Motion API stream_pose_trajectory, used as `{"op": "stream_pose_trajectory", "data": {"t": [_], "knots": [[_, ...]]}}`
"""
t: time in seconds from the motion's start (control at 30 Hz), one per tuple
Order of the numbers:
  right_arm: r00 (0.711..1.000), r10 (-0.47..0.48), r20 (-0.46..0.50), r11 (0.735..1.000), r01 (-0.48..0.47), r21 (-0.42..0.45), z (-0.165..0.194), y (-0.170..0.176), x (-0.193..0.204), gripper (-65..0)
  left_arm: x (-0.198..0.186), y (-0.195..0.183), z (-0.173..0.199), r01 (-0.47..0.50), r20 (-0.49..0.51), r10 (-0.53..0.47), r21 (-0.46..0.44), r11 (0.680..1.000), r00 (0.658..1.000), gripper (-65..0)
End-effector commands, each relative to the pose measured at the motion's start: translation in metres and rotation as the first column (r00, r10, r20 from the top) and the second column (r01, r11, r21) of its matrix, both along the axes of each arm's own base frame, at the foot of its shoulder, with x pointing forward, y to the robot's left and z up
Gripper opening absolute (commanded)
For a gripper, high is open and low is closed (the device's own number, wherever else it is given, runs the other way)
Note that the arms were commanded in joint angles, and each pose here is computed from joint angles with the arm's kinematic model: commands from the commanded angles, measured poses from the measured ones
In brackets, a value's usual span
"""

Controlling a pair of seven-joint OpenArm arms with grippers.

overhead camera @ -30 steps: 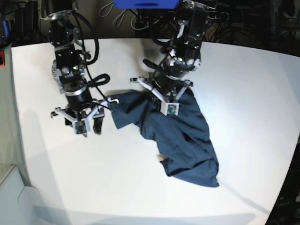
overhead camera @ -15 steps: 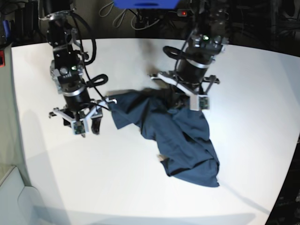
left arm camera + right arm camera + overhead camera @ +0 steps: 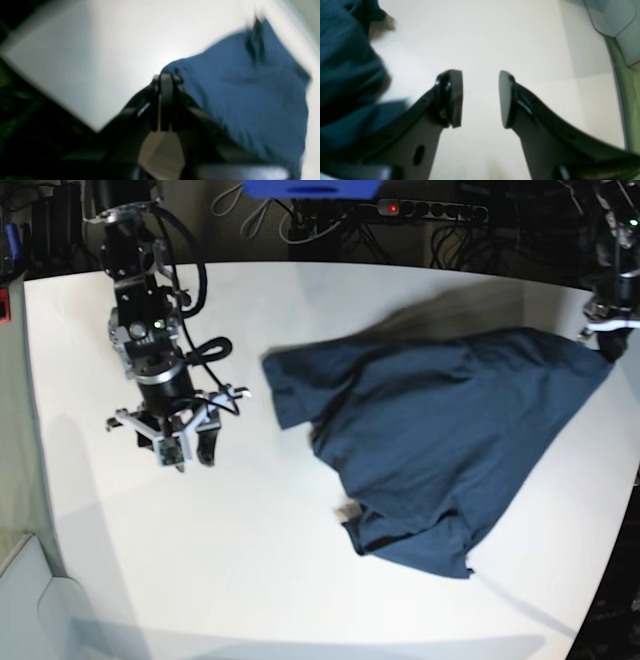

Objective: Layout the t-shirt on the table in an organized manner, then fold the t-shirt properly
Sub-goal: 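Pull the shirt apart, left gripper dragging its edge away from the right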

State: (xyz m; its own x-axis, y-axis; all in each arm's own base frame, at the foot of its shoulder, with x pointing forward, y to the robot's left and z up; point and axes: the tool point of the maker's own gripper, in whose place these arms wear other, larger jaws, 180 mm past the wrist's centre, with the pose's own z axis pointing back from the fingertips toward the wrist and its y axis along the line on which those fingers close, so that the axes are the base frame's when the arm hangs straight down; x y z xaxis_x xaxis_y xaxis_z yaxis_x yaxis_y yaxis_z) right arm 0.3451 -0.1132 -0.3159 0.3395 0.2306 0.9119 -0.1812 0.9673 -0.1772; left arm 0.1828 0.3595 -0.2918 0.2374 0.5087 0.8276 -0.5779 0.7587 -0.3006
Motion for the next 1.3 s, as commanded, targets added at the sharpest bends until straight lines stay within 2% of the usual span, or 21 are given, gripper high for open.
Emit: {"op": "stream_pose_trajectory", "data": {"t": [0.0,0.17,0.33,0.43,0.6,0.73,0.9,1.07,1.27], "knots": [[0.998,0.048,0.047,0.999,-0.049,0.006,0.014,0.01,0.005,-40.5,-0.003,0.014,0.009,-0.028,0.026,0.028,0.011,1.0,0.999,-64.6],[0.993,0.115,-0.006,0.993,-0.115,0.035,0.002,0.034,-0.006,-40.5,-0.006,0.037,-0.005,-0.067,-0.002,0.067,-0.01,0.998,0.998,-64.6],[0.97,0.205,-0.133,0.978,-0.196,0.075,-0.021,0.074,-0.028,-40.4,-0.019,0.045,-0.04,-0.119,-0.067,0.114,-0.075,0.99,0.991,-64.6],[0.947,0.255,-0.197,0.966,-0.242,0.086,-0.032,0.096,-0.043,-39.8,-0.026,0.05,-0.055,-0.148,-0.097,0.138,-0.101,0.984,0.986,-64.6],[0.885,0.345,-0.312,0.938,-0.335,0.087,-0.051,0.128,-0.074,-36.4,-0.028,0.053,-0.064,-0.162,-0.112,0.149,-0.118,0.98,0.982,-64.6],[0.835,0.401,-0.376,0.913,-0.399,0.087,-0.06,0.149,-0.094,-29.4,-0.019,0.044,-0.06,-0.068,-0.088,0.059,-0.101,0.993,0.994,-64.6],[0.82,0.414,-0.395,0.908,-0.403,0.117,-0.066,0.162,-0.1,-23.2,-0.014,0.038,-0.058,-0.005,-0.074,-0.002,-0.09,0.996,0.997,-64.6],[0.793,0.413,-0.449,0.909,-0.394,0.14,-0.087,0.172,-0.104,-23.0,-0.015,0.037,-0.059,-0.001,-0.075,-0.006,-0.089,0.996,0.997,-64.6],[0.777,0.406,-0.481,0.91,-0.393,0.134,-0.102,0.175,-0.098,-24.3,-0.019,0.043,-0.06,-0.016,-0.08,0.009,-0.084,0.996,0.997,-64.6]]}}
